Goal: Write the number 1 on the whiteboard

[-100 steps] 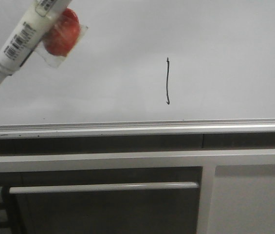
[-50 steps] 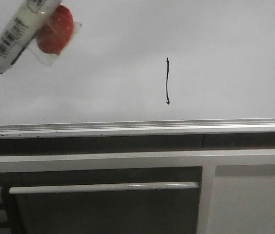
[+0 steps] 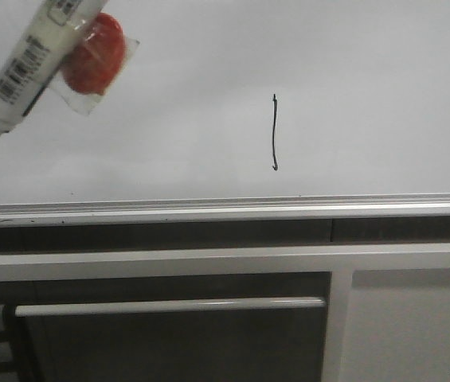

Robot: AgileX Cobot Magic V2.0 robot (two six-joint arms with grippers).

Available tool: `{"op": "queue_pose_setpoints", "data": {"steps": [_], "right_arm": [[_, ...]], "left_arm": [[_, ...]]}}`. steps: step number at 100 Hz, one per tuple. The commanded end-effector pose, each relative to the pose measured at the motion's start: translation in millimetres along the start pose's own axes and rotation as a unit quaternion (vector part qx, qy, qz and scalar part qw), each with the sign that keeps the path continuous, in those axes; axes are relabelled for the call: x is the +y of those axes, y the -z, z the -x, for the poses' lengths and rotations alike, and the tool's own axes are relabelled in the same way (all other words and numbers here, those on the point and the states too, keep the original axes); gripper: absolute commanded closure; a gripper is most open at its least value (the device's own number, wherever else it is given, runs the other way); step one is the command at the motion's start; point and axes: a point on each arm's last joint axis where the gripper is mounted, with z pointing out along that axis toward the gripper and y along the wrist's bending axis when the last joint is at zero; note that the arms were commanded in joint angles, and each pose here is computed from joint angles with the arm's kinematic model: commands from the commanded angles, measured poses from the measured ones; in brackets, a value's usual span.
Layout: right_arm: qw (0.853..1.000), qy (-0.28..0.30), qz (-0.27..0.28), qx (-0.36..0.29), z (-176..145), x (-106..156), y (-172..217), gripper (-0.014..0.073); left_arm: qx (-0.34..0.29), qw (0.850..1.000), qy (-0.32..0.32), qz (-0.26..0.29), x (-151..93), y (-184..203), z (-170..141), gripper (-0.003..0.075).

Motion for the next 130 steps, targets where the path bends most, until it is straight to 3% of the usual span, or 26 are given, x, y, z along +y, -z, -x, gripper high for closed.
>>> {"op": "queue_pose_setpoints", "data": {"steps": [1,28,35,49,57,81,102,116,130], "right_arm": [[0.999,-0.005,0.020,-0.040,12,11,9,0.0638],[0.999,-0.005,0.023,-0.037,12,11,9,0.0615],[0.999,-0.005,0.024,-0.036,12,11,9,0.0540],[0.999,-0.005,0.021,-0.040,12,11,9,0.0297],[0.999,-0.005,0.013,-0.049,15,10,9,0.0237],[0.996,0.000,-0.024,-0.091,26,5,18,0.0241],[0.986,0.006,-0.085,-0.147,36,0,51,0.0241],[0.969,0.016,-0.144,-0.201,36,6,84,0.0241],[0.953,0.036,-0.177,-0.243,34,24,108,0.0241]], "left_arm": [[-0.040,0.999,0.007,0.018,1,8,14,0.0741],[-0.040,0.999,0.007,0.018,1,8,14,0.0741],[-0.038,0.999,0.006,0.019,1,8,14,0.0741],[-0.036,0.999,0.003,0.020,2,8,13,0.0741],[-0.035,0.999,0.003,0.020,2,8,13,0.0741],[-0.046,0.998,-0.002,0.047,4,12,15,0.0741],[-0.069,0.989,0.002,0.130,3,33,15,0.0741],[-0.103,0.973,0.025,0.203,2,45,5,0.0741],[-0.171,0.943,0.050,0.280,2,57,-8,0.0741]]}}
